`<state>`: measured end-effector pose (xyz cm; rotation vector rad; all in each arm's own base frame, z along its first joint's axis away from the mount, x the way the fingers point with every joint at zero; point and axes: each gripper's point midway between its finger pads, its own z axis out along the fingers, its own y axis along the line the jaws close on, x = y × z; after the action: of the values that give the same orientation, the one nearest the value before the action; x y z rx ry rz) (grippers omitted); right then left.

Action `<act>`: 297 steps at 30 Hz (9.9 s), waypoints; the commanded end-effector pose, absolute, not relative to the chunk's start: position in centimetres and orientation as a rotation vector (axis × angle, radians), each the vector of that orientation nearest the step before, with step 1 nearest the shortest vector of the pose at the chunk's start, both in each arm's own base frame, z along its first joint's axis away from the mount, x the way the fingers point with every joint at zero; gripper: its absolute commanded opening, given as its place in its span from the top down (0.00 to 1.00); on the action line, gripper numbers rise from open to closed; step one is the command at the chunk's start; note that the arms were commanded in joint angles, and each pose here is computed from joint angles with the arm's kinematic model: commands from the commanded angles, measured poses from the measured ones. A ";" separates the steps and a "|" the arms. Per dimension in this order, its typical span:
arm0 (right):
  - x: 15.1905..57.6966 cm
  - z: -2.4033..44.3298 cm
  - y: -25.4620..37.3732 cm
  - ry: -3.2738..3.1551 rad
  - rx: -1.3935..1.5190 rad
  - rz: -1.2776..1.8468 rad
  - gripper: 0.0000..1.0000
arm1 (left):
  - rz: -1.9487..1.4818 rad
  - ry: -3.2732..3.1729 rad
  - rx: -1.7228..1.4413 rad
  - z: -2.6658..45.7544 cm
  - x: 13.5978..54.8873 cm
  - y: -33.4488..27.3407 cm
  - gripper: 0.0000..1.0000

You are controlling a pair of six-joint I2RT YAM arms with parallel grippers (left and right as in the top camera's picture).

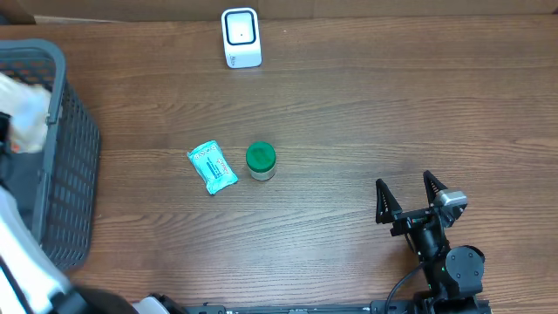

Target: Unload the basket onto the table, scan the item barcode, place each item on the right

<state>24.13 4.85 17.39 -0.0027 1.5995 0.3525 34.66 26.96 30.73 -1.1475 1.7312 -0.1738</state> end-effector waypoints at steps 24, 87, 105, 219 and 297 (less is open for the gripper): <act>24.2 17.1 4.6 1.598 0.005 0.340 0.00 | -0.490 2.531 -0.271 28.7 32.0 -1.1 0.96; 24.2 17.1 4.6 1.598 0.005 0.340 0.00 | -0.040 3.227 -0.092 6.5 34.9 -3.5 0.23; 24.2 17.1 4.6 1.598 0.005 0.339 0.00 | -0.147 2.724 -0.189 27.5 39.2 -4.1 0.01; 24.2 17.1 4.6 1.598 0.005 0.339 0.00 | 0.407 2.382 -1.930 12.9 17.6 30.5 0.23; 24.2 17.1 4.6 1.598 0.005 0.339 0.00 | -0.092 2.787 -0.034 23.1 41.1 -10.9 0.96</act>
<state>24.13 4.85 17.38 -0.0027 1.5999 0.3525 40.89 -8.89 26.03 -0.1394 2.7283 -0.1939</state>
